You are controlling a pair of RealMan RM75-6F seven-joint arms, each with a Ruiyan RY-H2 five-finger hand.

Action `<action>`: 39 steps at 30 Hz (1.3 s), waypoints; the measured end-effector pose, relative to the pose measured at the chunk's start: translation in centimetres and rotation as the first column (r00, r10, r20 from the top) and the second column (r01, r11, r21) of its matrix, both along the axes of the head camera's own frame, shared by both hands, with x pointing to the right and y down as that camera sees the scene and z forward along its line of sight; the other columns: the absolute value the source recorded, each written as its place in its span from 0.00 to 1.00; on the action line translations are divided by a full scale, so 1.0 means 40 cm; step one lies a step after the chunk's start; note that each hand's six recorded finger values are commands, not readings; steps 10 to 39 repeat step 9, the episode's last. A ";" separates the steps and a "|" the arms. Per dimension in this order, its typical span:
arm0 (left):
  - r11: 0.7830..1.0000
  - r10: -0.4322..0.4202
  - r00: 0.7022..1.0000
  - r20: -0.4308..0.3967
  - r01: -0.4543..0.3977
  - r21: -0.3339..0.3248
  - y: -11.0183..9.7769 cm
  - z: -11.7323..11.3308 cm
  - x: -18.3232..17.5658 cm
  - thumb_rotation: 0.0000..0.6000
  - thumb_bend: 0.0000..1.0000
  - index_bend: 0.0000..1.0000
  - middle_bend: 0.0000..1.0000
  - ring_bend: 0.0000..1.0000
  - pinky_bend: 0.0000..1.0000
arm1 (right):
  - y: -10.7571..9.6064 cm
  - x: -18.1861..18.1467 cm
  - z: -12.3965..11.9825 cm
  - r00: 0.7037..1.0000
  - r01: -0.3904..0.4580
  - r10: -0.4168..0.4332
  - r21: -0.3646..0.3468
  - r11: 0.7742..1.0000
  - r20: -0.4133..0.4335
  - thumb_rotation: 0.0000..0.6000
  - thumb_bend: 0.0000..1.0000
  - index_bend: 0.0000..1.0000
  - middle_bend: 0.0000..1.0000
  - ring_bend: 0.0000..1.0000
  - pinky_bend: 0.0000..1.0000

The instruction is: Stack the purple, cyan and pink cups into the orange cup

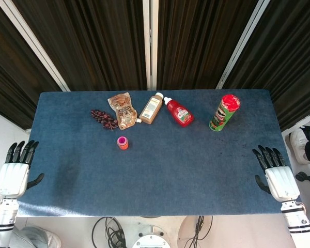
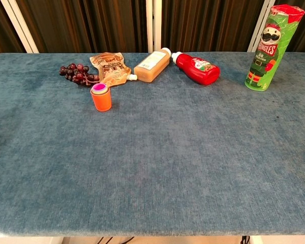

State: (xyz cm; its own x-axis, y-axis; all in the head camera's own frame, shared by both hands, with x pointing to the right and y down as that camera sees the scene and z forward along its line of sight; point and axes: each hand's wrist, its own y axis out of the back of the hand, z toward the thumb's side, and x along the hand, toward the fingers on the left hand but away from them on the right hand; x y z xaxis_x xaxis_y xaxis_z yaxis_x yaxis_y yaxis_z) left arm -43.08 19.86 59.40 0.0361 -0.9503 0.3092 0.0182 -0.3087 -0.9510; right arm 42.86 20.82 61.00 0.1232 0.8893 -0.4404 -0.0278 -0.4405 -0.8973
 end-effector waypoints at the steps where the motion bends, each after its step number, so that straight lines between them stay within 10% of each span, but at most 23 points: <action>1: 1.000 -0.007 1.000 -0.001 0.007 0.001 0.002 0.001 -0.005 1.00 0.16 0.04 0.05 0.00 0.04 | -0.002 -0.005 0.003 1.000 0.003 -0.003 -0.003 1.000 -0.002 1.00 0.33 0.00 0.00 0.00 0.00; 39: 0.999 -0.036 0.999 0.000 0.036 -0.007 0.007 0.012 -0.032 1.00 0.16 0.04 0.05 0.00 0.02 | -0.007 -0.020 0.020 1.000 0.005 -0.005 -0.018 1.000 -0.006 1.00 0.33 0.00 0.00 0.00 0.00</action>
